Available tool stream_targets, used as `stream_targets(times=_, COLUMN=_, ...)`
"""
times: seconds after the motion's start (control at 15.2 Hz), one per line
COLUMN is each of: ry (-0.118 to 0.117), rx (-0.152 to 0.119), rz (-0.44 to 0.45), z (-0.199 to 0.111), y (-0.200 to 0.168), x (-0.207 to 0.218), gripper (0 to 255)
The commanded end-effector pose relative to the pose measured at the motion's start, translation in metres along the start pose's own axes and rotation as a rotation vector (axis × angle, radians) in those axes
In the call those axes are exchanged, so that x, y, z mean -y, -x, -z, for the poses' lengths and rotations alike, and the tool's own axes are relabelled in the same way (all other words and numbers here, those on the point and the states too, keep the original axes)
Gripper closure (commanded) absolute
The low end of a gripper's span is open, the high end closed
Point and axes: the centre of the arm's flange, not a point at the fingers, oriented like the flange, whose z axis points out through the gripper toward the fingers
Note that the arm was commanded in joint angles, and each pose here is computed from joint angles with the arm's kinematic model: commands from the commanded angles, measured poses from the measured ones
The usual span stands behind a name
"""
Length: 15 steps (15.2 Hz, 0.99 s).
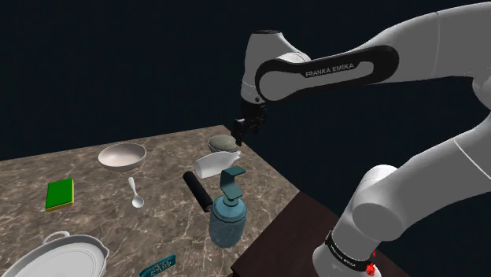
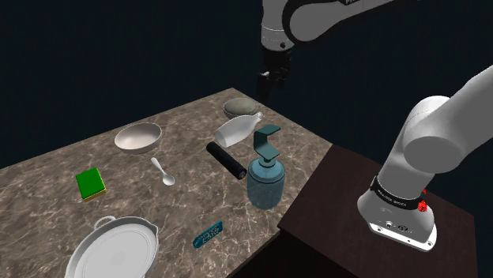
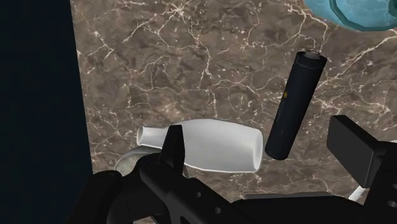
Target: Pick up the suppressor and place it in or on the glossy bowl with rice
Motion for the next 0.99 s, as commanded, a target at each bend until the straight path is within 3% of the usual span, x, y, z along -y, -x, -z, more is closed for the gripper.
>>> stream_targets(times=0.0, ry=0.001, rx=0.008, rz=-0.010, z=-0.023, y=-0.012, x=0.013, gripper=0)
stream_targets(times=0.92, ry=0.010, rx=0.069, rz=-0.079, z=-0.171, y=-0.100, x=0.093, gripper=0)
